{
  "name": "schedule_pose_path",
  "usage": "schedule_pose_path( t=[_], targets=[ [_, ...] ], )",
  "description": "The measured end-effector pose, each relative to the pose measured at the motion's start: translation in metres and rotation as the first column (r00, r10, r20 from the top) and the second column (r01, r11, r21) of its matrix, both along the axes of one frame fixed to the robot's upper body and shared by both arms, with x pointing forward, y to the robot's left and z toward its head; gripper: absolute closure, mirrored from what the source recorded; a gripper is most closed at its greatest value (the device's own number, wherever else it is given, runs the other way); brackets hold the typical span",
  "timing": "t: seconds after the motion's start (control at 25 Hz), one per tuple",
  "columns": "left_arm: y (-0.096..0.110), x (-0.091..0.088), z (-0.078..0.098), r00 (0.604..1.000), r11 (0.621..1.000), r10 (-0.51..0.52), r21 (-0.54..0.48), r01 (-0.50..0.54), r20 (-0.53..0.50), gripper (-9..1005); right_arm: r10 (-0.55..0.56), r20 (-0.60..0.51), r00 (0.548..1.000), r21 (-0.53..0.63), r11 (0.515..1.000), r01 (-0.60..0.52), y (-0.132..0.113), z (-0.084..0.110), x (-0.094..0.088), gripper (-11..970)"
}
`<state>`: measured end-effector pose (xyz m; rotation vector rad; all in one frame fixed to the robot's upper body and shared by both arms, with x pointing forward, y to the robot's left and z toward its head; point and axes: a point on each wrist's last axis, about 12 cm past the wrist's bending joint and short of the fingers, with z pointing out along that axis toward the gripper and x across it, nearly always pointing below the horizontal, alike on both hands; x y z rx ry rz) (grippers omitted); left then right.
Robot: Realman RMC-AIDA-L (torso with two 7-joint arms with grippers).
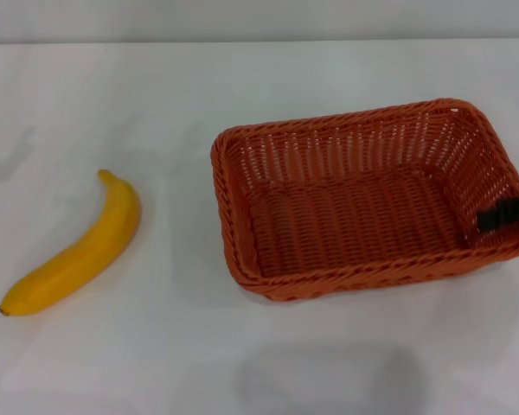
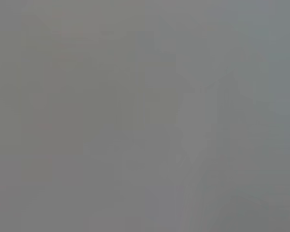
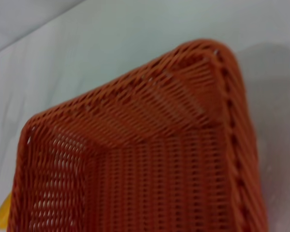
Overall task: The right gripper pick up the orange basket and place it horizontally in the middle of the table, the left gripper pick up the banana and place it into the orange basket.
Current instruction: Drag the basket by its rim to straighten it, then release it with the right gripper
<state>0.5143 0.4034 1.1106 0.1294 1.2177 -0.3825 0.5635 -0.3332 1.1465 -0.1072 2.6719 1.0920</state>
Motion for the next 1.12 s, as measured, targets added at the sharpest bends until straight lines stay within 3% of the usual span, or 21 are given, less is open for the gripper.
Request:
schedule_pose_path(
  t=[0.52,0.72,1.0,1.12],
  targets=[
    [-0.007,-0.014,-0.006,1.0,0.997,0.003,-0.071,-0.001,0.031,185,0.103,0.041,0.994,0.055,0.993,-0.106,-0.004,0.01,-0.008,191],
    [-0.005,-0.018,-0.008,1.0,0.997,0.01,-0.074,-0.008,0.026,187,0.095,0.058,0.994,0.008,0.995,-0.096,-0.02,0.016,-0.007,192],
    [0.009,-0.036,-0.009,0.999,0.997,-0.02,-0.08,0.016,-0.05,190,0.105,0.1,0.989,-0.041,0.994,-0.102,-0.049,0.025,-0.008,194],
    [0.019,-0.041,-0.005,0.984,0.993,-0.087,-0.095,0.073,-0.155,192,0.079,0.202,0.976,-0.046,0.996,-0.071,-0.066,0.037,-0.007,195]
  ],
)
